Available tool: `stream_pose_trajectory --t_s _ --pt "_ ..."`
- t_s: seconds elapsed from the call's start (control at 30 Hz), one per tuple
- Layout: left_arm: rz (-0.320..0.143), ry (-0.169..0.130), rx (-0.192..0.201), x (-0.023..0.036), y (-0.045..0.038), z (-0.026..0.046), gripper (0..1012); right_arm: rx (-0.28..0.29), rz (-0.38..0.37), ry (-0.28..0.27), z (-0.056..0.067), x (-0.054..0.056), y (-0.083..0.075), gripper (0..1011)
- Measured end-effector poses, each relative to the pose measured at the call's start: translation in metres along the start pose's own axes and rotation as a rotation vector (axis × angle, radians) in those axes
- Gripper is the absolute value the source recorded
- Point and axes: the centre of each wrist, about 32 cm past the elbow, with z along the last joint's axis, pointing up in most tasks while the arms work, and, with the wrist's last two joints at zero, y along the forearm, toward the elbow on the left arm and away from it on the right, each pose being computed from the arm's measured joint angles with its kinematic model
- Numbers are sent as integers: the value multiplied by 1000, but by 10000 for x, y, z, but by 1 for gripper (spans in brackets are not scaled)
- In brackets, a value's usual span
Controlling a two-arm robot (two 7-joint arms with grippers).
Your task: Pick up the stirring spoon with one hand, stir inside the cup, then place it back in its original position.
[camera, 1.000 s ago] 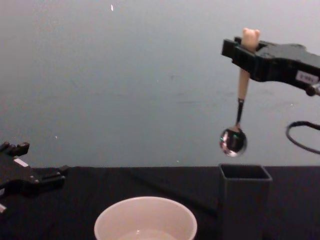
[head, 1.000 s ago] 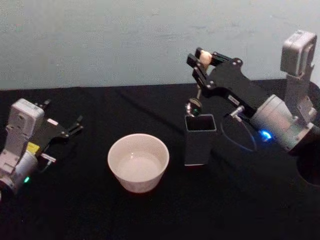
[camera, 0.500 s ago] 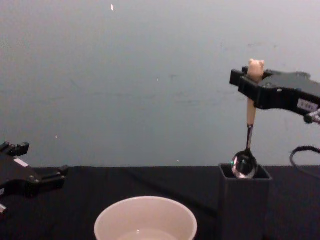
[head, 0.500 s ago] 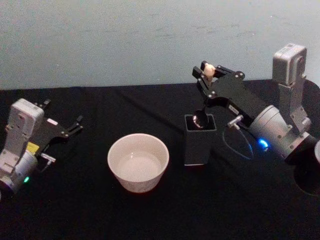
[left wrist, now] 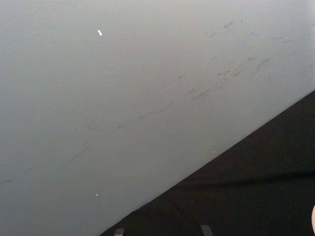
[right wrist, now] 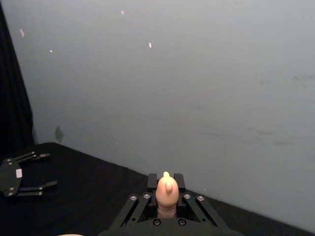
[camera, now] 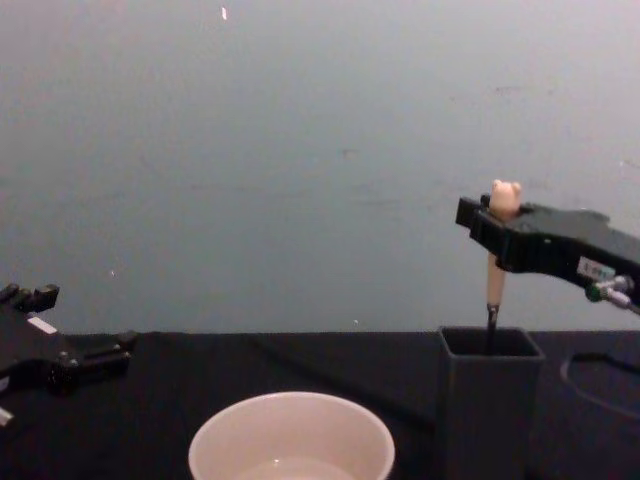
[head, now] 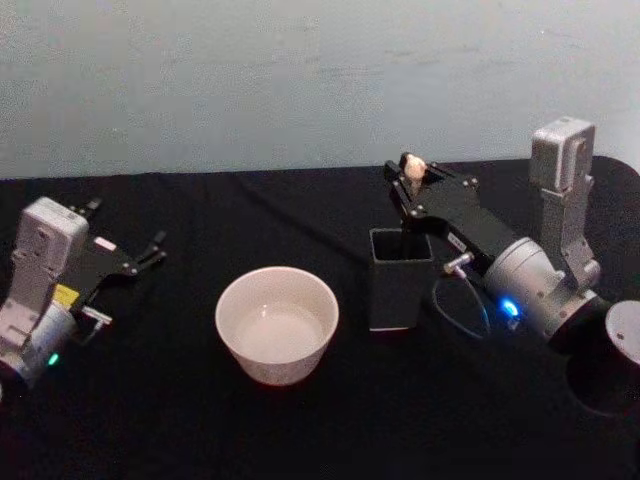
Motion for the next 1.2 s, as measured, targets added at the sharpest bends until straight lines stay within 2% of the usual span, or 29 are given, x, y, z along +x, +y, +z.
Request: stream_pose_trajectory --t_s 0.1,0.33,0.73,1.2 --pt "0 0 0 0 0 0 1001 -1 -17 32 -90 -8 -10 208" --pt "0 0 0 0 0 0 1001 -3 -30 70 -231 -22 -21 208" --pt "0 0 0 0 0 0 1001 -20 -34 94 -350 -30 -28 208" --pt "0 0 0 0 0 0 1001 -45 -38 84 -425 -22 -22 208"
